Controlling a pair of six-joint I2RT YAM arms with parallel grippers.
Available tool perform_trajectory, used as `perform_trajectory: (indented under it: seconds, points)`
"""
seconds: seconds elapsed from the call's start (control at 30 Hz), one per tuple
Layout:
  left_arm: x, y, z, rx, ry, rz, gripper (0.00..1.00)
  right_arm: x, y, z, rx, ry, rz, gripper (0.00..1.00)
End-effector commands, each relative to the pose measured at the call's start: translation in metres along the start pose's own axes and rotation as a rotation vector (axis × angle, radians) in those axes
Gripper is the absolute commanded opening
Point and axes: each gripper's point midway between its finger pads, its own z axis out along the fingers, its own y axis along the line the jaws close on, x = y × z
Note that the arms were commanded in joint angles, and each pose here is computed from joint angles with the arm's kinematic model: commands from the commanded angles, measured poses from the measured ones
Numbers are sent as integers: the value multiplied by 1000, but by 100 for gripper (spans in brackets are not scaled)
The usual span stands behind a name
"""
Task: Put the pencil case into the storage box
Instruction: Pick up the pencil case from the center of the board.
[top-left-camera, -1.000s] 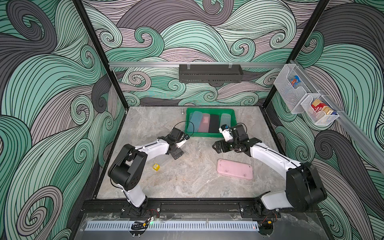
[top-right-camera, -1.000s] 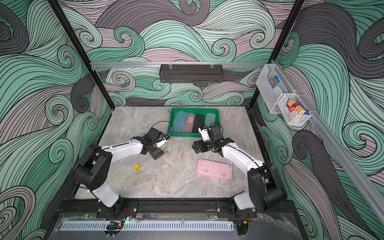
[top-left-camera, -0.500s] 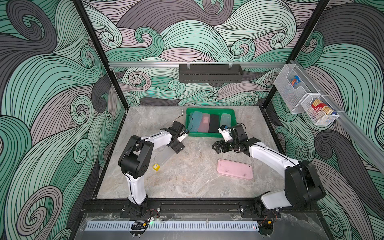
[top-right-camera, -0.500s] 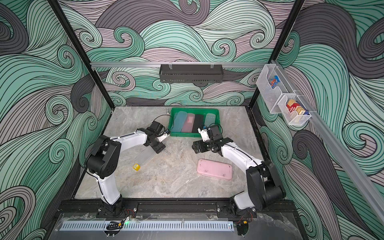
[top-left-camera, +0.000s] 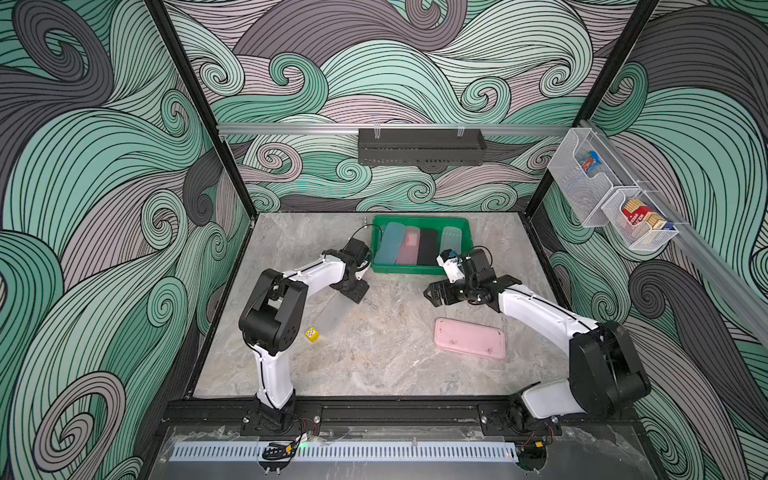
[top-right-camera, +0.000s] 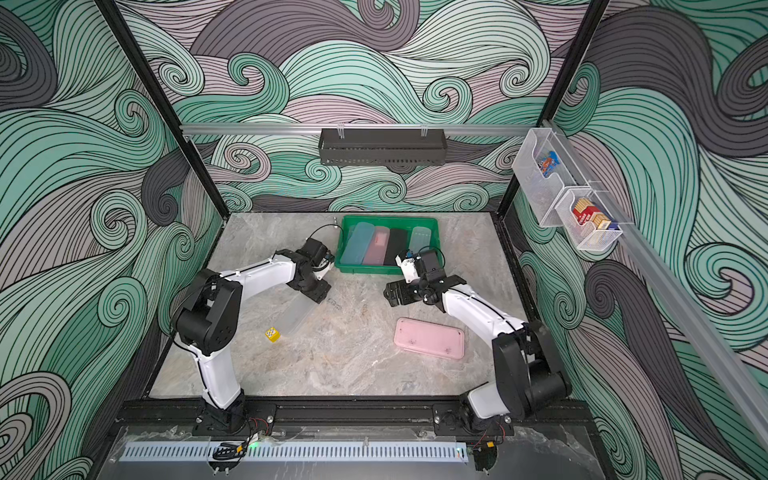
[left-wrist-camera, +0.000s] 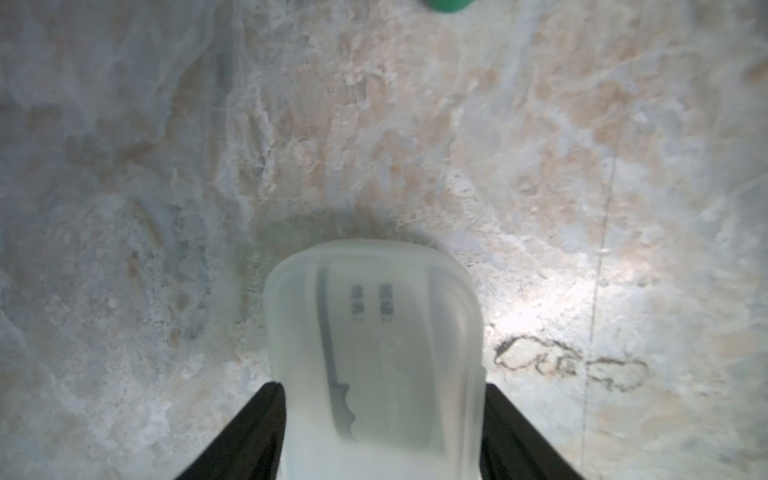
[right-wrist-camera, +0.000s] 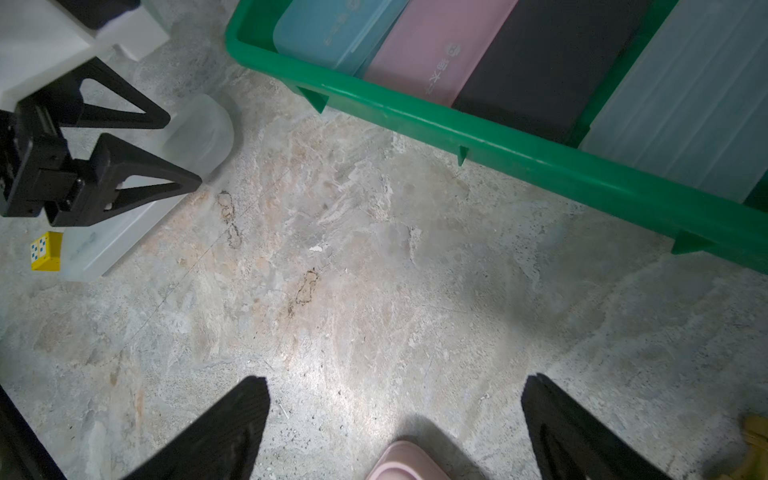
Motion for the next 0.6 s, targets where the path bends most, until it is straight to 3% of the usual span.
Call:
perform_trajectory:
  seconds: [0.0,0.2,0.3,0.37,0.57]
  points:
    - [43,-22,7,90,162,-197,69,0,1,-2,-4,-11,2,99]
    - [50,-36,16,113,137,-413,67,1,1,-3,-2,-13,1,99]
    - [49,-44,17,116,110,-485,76,1,2,-3,-5,-14,1,99]
    - [47,-49,15,122,86,-496,98,1,1,-4,-4,-14,2,99]
    - [40,-44,-12,46,14,-438,99,0,2,-4,-5,-16,1,99]
